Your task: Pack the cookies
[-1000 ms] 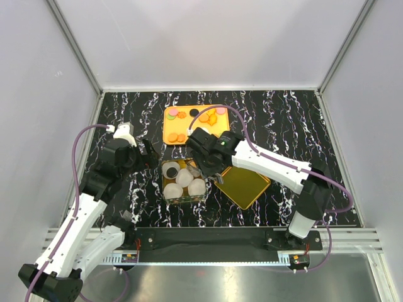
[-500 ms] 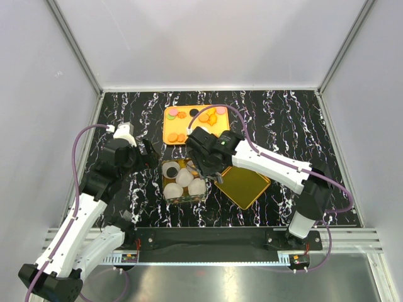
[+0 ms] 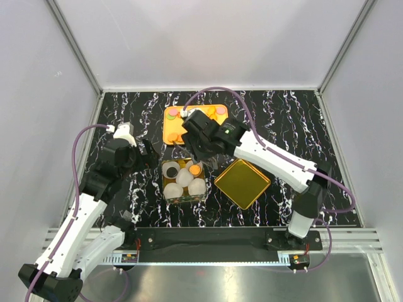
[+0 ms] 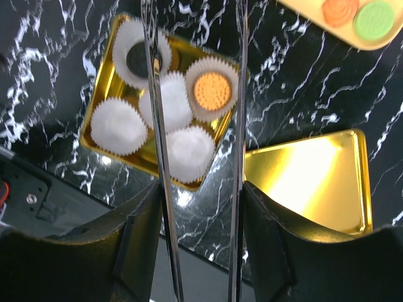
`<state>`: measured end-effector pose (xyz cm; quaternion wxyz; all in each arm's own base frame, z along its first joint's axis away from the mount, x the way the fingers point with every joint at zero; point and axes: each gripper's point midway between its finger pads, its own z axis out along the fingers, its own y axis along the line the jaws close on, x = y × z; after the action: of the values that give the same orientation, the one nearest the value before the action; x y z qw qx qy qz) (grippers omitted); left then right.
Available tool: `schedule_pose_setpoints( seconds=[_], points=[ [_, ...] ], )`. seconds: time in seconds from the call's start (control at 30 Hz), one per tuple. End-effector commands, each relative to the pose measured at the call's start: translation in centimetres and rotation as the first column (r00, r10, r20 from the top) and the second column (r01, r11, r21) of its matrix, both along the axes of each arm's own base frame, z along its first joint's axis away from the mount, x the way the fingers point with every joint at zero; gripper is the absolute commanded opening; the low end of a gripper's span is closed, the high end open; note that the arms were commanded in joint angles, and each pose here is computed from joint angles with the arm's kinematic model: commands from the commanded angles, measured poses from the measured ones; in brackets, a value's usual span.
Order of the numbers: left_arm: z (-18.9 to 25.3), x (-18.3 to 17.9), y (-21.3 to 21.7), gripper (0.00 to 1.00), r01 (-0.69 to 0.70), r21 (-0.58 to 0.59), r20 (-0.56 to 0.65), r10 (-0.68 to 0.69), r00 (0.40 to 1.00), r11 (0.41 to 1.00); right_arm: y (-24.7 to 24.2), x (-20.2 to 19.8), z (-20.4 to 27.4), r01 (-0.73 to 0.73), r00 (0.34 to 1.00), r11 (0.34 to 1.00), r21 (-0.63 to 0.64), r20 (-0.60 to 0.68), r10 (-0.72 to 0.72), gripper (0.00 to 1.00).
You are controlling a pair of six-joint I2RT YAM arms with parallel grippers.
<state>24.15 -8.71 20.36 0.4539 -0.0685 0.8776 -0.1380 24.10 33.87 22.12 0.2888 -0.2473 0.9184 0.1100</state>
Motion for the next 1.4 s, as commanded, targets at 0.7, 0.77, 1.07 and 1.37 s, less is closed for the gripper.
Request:
schedule_pose_setpoints(
  seconds=[0.7, 0.77, 1.07, 1.37],
  points=[
    [0.5, 0.6, -0.2, 0.99, 0.005, -0.009, 0.027, -0.005, 1.000, 1.000, -7.4, 13.3, -7.5, 0.240, 0.969, 0.963, -0.124, -0.036, -0.246, 0.50],
    [0.5, 0.6, -0.1, 0.99, 0.005, -0.008, 0.026, -0.005, 1.000, 1.000, -7.3, 13.2, -7.9, 0.237, 0.969, 0.962, -0.132, -0.043, -0.245, 0.50],
    [0.5, 0.6, -0.2, 0.99, 0.006, -0.009, 0.026, -0.006, 1.000, 1.000, -8.1, 13.1, -8.9, 0.246, 0.965, 0.956, -0.159, -0.051, -0.257, 0.50],
    [0.4, 0.6, -0.2, 0.99, 0.008, -0.010, 0.024, -0.007, 1.000, 1.000, -8.2, 12.7, -9.5, 0.236, 0.966, 0.957, -0.171, -0.069, -0.250, 0.51]
  ],
)
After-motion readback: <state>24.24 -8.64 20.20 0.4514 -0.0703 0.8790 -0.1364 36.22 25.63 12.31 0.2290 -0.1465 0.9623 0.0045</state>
